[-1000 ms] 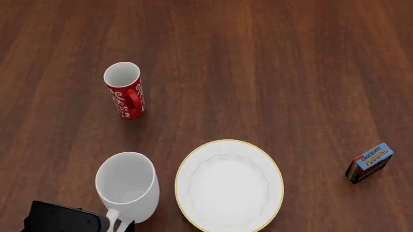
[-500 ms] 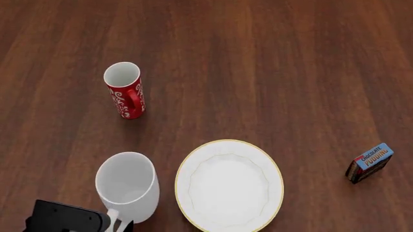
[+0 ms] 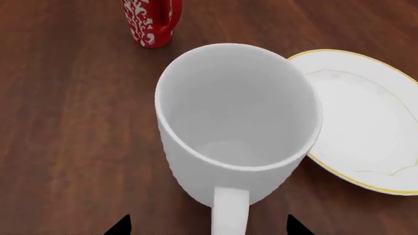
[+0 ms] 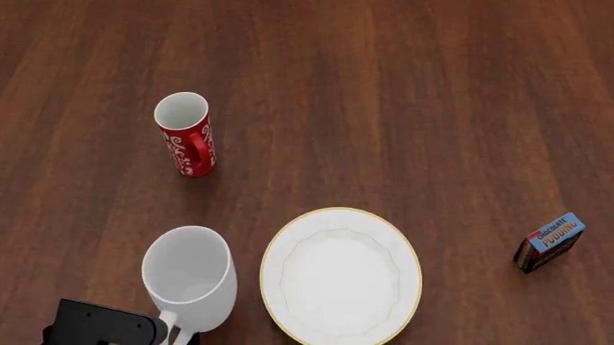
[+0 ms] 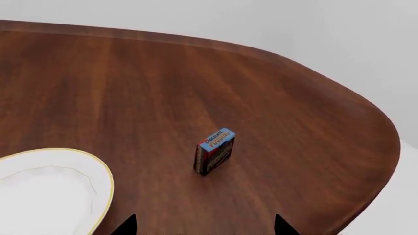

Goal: Put the white mug on the plate.

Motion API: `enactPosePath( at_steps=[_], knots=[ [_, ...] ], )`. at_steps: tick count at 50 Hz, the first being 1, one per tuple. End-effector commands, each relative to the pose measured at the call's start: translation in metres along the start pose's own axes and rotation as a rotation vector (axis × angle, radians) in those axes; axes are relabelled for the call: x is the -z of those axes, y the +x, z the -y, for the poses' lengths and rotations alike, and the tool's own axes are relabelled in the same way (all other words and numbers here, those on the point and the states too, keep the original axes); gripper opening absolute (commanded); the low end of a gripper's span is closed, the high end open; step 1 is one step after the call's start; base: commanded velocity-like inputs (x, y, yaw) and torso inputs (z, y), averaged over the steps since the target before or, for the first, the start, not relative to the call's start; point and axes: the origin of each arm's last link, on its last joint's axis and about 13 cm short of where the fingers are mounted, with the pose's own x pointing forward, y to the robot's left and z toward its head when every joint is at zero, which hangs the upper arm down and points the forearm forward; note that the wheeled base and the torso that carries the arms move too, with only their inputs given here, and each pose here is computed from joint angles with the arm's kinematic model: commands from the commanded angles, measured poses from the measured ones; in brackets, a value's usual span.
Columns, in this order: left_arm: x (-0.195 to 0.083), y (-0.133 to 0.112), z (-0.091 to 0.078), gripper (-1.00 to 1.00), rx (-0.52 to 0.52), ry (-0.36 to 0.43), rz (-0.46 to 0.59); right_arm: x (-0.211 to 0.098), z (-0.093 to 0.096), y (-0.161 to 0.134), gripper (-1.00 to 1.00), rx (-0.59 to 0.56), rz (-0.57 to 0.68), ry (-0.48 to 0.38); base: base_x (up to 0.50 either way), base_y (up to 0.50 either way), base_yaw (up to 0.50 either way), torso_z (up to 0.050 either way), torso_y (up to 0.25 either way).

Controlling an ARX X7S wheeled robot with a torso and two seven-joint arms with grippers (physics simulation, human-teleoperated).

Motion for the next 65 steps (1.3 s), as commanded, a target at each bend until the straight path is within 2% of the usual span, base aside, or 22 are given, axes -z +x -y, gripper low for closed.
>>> enactPosePath(
  at_steps=[1,23,24,30,41,46,48,65],
  knots=[
    [0.002,0.002,-0.001,1.0,0.004,-0.004,-0.005,0.001,0.0,0.0,1.0,0.002,-0.002,-0.002,0.0,0.0,0.0,0.0,0.0],
    [0.003,0.006,-0.001,1.0,0.003,0.018,-0.008,0.001,0.001,-0.001,1.0,-0.003,0.002,0.001,0.0,0.0,0.0,0.0,0.0],
    [0.003,0.006,-0.001,-1.0,0.001,0.019,-0.008,0.001,0.001,-0.001,1.0,-0.003,0.003,0.001,0.0,0.0,0.0,0.0,0.0],
    [0.002,0.003,0.0,-1.0,-0.001,0.063,0.024,0.001,0.001,-0.001,1.0,-0.004,0.005,0.002,0.0,0.0,0.0,0.0,0.0],
    [-0.003,-0.001,0.002,-1.0,-0.003,0.064,0.034,0.001,0.001,-0.001,1.0,-0.004,0.003,0.001,0.0,0.0,0.0,0.0,0.0],
    [-0.01,-0.004,0.003,-1.0,-0.002,0.059,0.036,0.002,0.0,-0.001,1.0,-0.005,0.001,0.003,0.0,0.0,0.0,0.0,0.0],
    [-0.013,-0.004,0.004,-1.0,-0.007,0.084,0.045,0.002,0.0,-0.001,1.0,-0.005,0.001,0.002,0.0,0.0,0.0,0.0,0.0],
    [-0.037,-0.004,0.01,-1.0,0.057,0.111,0.072,0.004,0.001,-0.001,1.0,-0.008,-0.003,0.005,0.0,0.0,0.0,0.0,0.0]
  ],
)
